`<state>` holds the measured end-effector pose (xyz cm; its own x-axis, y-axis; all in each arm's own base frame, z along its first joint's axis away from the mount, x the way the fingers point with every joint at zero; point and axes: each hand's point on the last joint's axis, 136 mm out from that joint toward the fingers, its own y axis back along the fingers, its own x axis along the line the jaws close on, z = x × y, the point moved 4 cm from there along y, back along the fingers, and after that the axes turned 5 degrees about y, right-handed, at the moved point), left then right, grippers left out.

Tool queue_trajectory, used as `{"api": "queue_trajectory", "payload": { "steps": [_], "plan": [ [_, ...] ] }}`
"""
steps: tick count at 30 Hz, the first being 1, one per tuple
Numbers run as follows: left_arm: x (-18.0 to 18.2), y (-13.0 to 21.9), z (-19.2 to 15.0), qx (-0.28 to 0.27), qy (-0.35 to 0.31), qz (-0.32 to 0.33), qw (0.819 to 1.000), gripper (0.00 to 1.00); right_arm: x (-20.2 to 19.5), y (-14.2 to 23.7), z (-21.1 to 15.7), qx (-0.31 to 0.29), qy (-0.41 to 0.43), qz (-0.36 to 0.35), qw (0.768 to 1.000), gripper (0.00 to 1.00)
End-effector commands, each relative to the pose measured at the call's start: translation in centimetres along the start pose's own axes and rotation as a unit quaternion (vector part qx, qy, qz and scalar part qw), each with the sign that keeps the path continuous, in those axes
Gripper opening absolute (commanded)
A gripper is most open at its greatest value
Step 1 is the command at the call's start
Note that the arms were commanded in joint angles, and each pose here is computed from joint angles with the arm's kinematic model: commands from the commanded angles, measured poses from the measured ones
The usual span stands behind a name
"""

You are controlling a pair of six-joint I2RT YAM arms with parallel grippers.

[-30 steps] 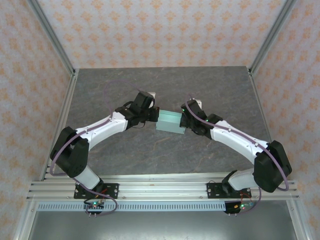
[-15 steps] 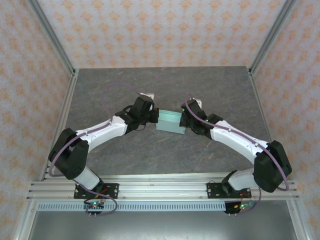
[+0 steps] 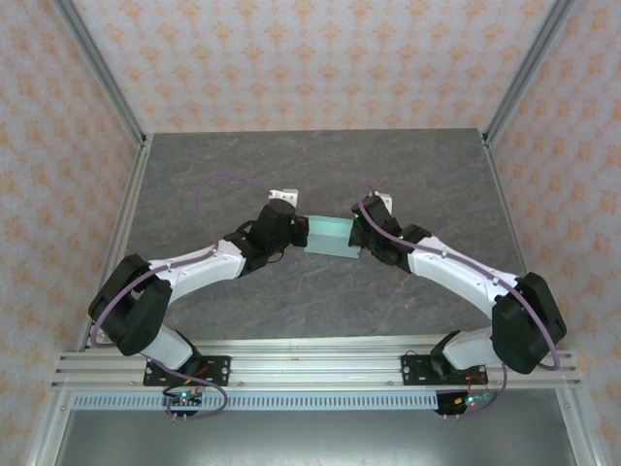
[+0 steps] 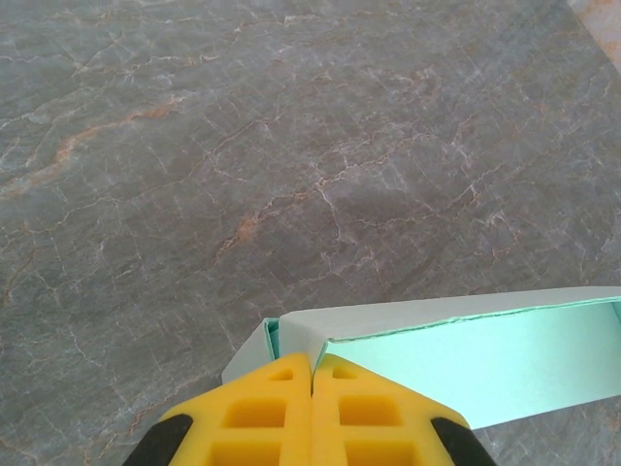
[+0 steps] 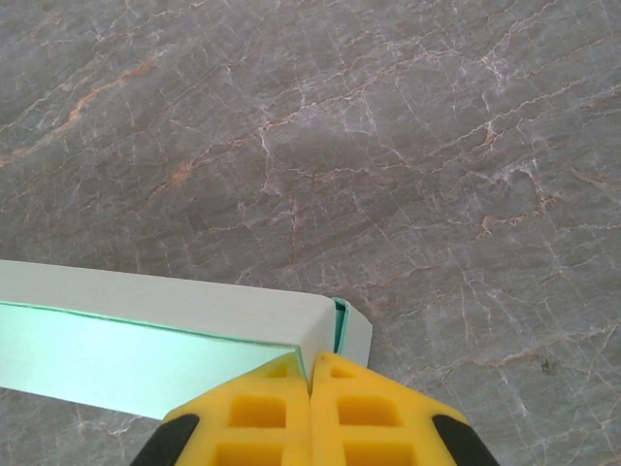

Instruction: Fold the paper box

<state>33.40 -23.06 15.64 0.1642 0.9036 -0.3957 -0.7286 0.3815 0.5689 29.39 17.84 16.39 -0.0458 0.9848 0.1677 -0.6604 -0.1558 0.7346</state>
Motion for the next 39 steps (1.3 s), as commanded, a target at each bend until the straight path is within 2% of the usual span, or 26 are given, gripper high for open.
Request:
{"api": "queue_trajectory", "payload": {
  "steps": [1,19,32,39],
  "plan": [
    [1.9,-0.2,-2.1,0.016,-0.019,0.042,0.999,0.00,0.0,0.0,-0.4,-0.009,0.001,0.003,1.000,0.00],
    [4.0,-1.0,-7.1,0.006,-0.052,0.083,0.995,0.00,-1.2,-1.6,-3.5,-0.033,0.019,0.027,0.999,0.00],
    [3.3,-0.6,-6.2,-0.003,-0.070,0.089,0.994,0.00,-1.0,-0.5,-2.5,-0.044,0.005,0.032,0.998,0.04],
    [2.8,-0.6,-6.0,-0.004,-0.082,0.088,0.993,0.00,-0.2,0.4,-1.5,-0.060,-0.004,0.060,0.996,0.08]
  ]
}}
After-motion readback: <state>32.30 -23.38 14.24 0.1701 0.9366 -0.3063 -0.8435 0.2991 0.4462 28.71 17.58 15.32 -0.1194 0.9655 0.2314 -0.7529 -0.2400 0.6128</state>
